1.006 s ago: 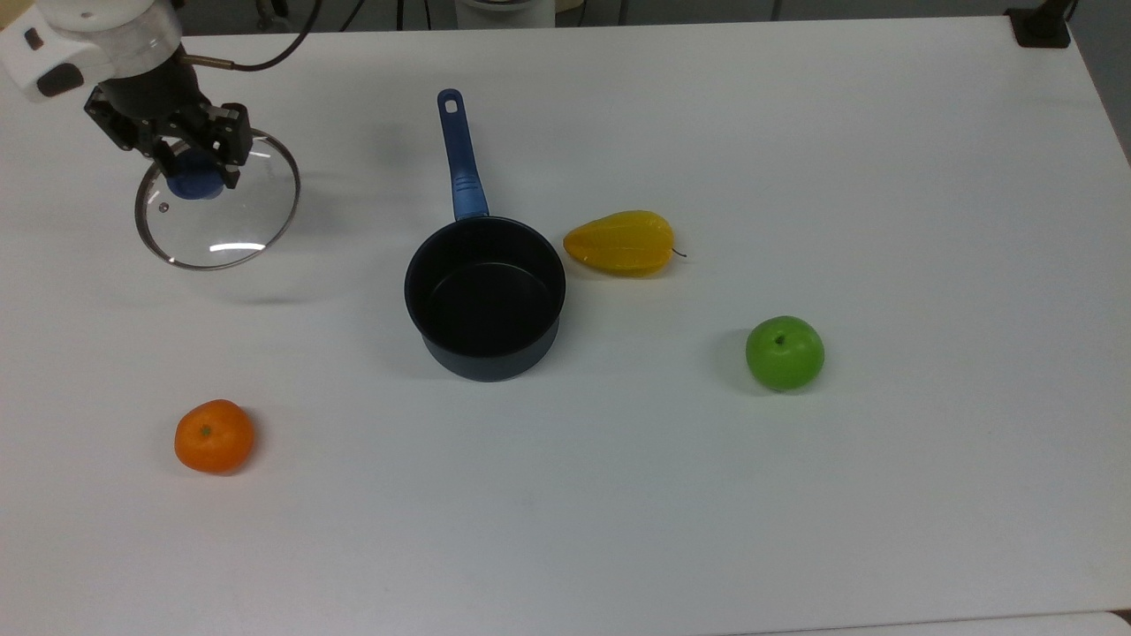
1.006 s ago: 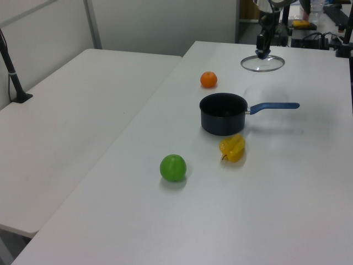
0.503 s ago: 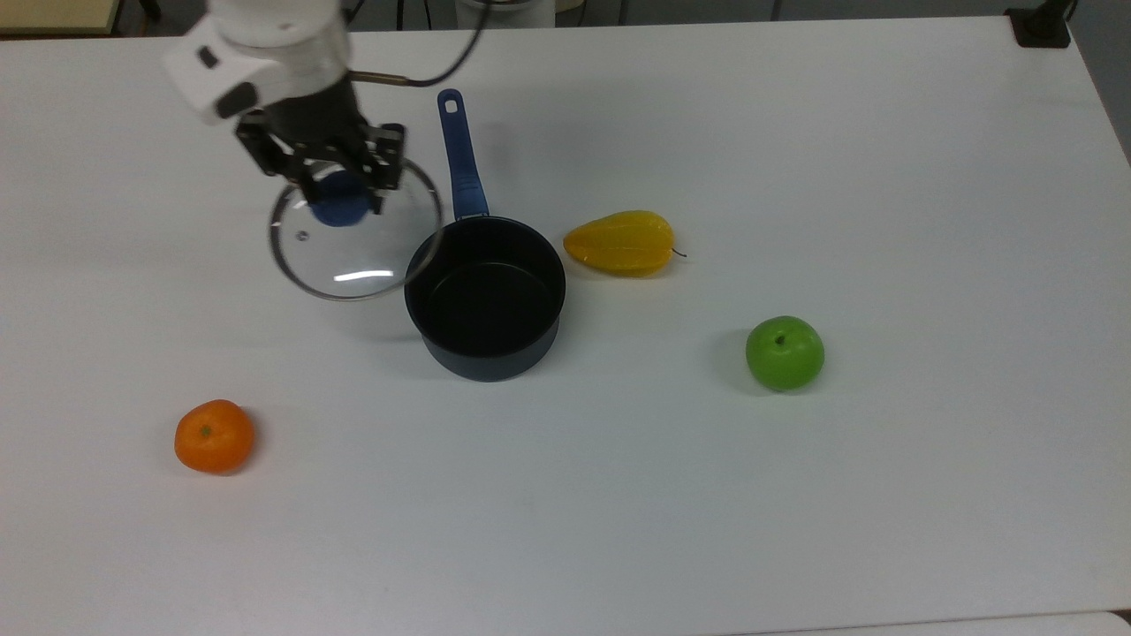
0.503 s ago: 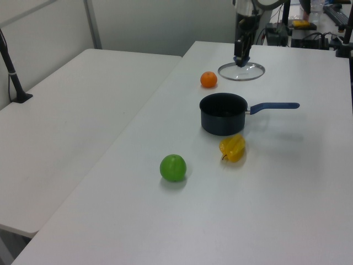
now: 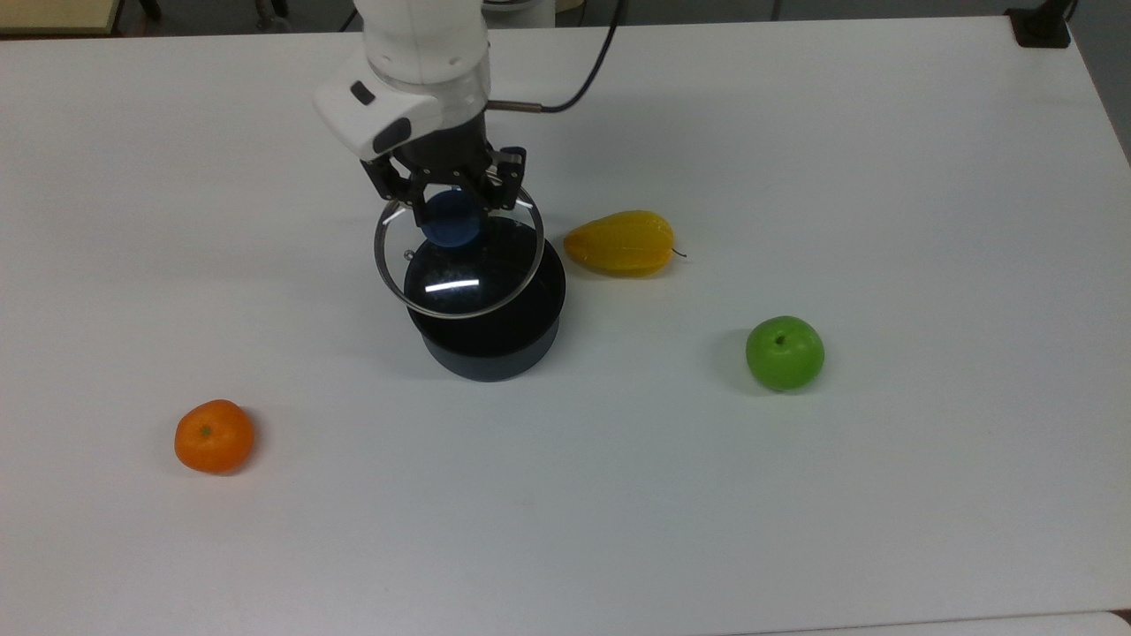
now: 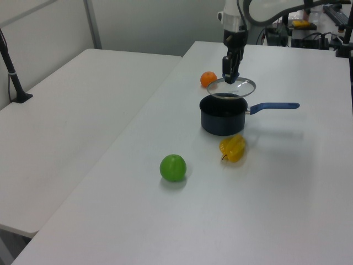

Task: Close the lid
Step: 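Carry the lid over the saucepan and lower it onto the rim, then open the gripper to release the blue knob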

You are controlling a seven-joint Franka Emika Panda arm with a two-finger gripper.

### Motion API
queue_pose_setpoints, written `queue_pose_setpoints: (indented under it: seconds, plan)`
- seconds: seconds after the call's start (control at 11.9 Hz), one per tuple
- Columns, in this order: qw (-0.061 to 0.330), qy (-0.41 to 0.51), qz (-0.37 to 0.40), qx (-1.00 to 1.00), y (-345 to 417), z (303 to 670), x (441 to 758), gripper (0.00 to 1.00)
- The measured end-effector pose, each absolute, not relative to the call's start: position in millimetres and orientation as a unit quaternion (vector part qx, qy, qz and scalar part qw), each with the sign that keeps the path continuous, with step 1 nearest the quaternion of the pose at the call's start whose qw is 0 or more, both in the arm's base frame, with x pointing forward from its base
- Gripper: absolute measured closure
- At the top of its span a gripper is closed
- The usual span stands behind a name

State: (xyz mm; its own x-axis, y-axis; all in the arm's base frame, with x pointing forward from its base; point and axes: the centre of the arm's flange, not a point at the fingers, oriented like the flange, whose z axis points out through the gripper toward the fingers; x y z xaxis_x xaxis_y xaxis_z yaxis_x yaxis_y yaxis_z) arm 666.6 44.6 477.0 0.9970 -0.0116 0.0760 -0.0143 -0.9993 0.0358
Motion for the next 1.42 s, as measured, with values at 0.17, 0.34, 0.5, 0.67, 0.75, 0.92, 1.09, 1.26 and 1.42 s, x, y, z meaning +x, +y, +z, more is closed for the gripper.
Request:
queue_pose_setpoints:
  seconds: [0.17, 0.34, 0.5, 0.67, 0.75, 0.92, 1.09, 1.26, 1.42]
  plan:
    - [0.029, -0.008, 0.039, 0.999, 56.2, 462.2, 671.8, 0.39]
    - [0.03, -0.006, 0.033, 0.999, 61.3, 450.7, 674.1, 0.39]
    - [0.029, -0.004, 0.038, 0.999, 63.7, 446.2, 677.1, 0.39]
    - [0.034, -0.004, 0.041, 0.999, 72.8, 437.2, 679.8, 0.39]
    - [0.038, -0.004, 0.041, 0.998, 76.1, 432.9, 680.8, 0.39]
    - [0.04, -0.004, 0.04, 0.998, 77.3, 428.9, 681.6, 0.39]
    - [0.04, -0.004, 0.04, 0.998, 77.1, 429.0, 681.6, 0.39]
    - [0.043, -0.003, 0.043, 0.998, 77.1, 426.2, 683.4, 0.39]
    - [0.044, -0.003, 0.052, 0.998, 77.4, 422.7, 686.6, 0.39]
